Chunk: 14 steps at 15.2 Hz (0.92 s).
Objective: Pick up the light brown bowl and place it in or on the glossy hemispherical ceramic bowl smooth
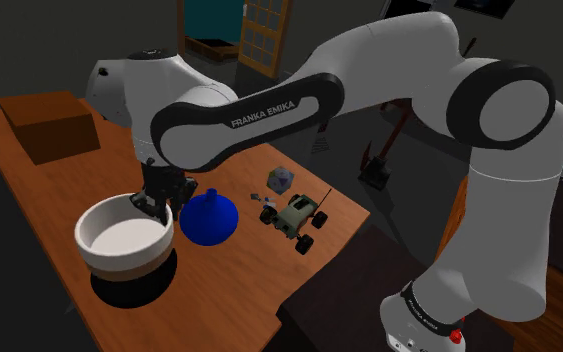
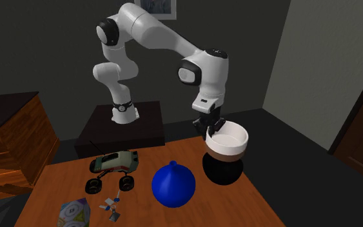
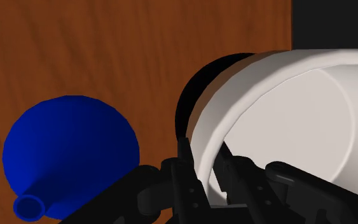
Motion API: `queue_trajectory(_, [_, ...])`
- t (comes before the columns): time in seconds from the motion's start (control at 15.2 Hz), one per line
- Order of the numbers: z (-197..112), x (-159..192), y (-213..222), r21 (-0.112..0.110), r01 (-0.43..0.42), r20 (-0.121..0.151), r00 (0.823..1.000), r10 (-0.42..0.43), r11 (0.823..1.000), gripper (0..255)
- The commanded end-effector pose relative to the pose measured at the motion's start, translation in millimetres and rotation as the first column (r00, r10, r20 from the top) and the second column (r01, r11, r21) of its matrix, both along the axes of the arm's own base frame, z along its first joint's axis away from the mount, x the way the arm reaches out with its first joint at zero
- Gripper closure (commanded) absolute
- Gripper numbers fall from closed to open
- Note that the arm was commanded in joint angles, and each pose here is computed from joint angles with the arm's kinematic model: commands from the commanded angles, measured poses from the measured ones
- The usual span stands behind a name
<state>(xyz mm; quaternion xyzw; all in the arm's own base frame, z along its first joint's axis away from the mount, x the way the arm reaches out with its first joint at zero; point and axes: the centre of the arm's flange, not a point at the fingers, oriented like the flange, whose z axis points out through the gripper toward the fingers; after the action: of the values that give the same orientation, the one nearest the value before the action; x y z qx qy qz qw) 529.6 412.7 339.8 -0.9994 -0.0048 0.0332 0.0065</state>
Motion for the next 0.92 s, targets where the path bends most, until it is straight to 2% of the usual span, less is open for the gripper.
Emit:
queue_trajectory(0.0, [-9,1,2,0.001,0.000,0.001,1.000,0.000,1.000,255])
queue_trajectory(0.86, [-77,1,2,0.001,0.000,0.001,1.000,0.000,1.000,255])
